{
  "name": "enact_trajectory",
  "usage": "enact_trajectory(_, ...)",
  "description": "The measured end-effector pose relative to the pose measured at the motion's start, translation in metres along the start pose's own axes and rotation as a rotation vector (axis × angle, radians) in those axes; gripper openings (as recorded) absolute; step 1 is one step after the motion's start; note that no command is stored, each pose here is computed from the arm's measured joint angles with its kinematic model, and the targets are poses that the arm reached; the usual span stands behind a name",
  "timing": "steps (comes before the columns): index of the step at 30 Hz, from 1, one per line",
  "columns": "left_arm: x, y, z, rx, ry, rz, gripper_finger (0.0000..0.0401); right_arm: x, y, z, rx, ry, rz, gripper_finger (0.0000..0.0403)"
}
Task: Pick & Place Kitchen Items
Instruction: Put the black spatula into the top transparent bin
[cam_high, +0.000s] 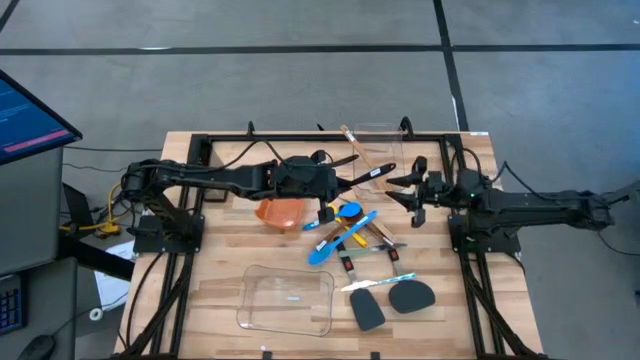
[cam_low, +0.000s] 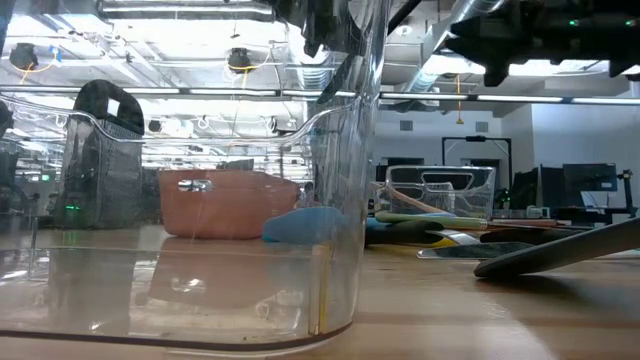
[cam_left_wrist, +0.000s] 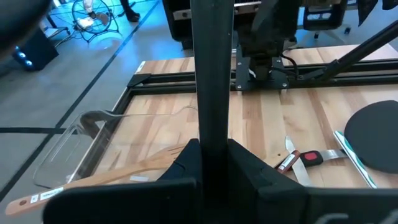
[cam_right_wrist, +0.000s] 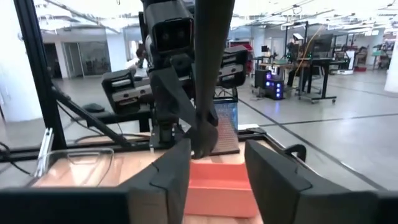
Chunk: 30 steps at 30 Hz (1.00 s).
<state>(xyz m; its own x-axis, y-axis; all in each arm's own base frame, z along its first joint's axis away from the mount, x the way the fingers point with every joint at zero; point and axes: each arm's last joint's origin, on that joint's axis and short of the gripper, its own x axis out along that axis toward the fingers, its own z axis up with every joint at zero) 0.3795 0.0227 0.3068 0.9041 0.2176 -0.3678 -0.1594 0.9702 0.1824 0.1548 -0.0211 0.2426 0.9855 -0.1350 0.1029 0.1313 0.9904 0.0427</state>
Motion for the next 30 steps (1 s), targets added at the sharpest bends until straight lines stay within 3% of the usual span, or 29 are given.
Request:
enact_trajectory(15,0.000,0.000,0.000,-0.001,-0.006,0.001,0.0020,0.041,-0.001,-0.013,0.037,-0.165,0.008,0.0194)
enact_trajectory(30,0.000,0.000,0.001,-0.005,-0.012,0.002,0.0020,0.089,-0.001,-0.004,0.031,-0.149,0.007,0.0190)
